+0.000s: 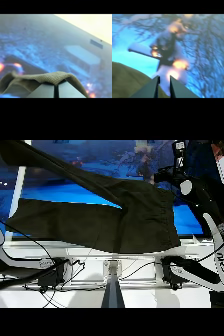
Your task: Fold the clothes and pants, and hang the long-sleeved shirts on hangers.
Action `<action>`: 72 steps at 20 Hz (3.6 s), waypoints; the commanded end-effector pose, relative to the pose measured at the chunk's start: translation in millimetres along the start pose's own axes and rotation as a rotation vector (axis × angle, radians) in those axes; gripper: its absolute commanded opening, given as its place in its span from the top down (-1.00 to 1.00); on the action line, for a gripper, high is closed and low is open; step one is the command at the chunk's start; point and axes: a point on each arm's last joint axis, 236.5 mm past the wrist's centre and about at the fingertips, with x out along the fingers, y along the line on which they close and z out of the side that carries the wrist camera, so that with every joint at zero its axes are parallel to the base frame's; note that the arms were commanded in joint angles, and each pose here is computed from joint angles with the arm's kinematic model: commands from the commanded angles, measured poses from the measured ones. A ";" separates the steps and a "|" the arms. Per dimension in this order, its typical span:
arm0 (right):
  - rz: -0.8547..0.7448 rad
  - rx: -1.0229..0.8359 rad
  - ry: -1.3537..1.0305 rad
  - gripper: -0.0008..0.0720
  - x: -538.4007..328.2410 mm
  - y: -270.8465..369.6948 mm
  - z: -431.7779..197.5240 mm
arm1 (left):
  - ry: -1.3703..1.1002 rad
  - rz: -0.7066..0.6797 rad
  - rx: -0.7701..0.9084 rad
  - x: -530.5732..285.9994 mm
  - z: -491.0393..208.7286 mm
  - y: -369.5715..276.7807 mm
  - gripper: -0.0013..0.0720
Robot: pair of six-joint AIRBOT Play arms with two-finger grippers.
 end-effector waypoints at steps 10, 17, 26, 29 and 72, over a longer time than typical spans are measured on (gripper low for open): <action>-0.106 0.242 0.307 0.73 -20.0 -85.8 -90.7 | 0.832 0.286 0.288 16.4 -249.2 162.4 0.92; -0.134 0.617 0.390 0.89 -41.4 -139.6 -142.0 | 0.849 0.435 0.457 3.4 -232.2 204.4 0.92; 0.221 1.054 0.444 -0.59 19.2 -85.4 -175.9 | 0.847 0.405 0.468 10.3 -235.0 187.6 0.92; 0.195 1.051 0.378 -0.55 30.0 -97.4 -171.3 | 0.847 0.404 0.468 10.3 -235.1 187.4 0.92; -0.019 0.599 -0.009 -0.56 55.6 -158.5 -9.1 | 0.939 0.439 0.157 18.4 -239.5 183.4 -0.86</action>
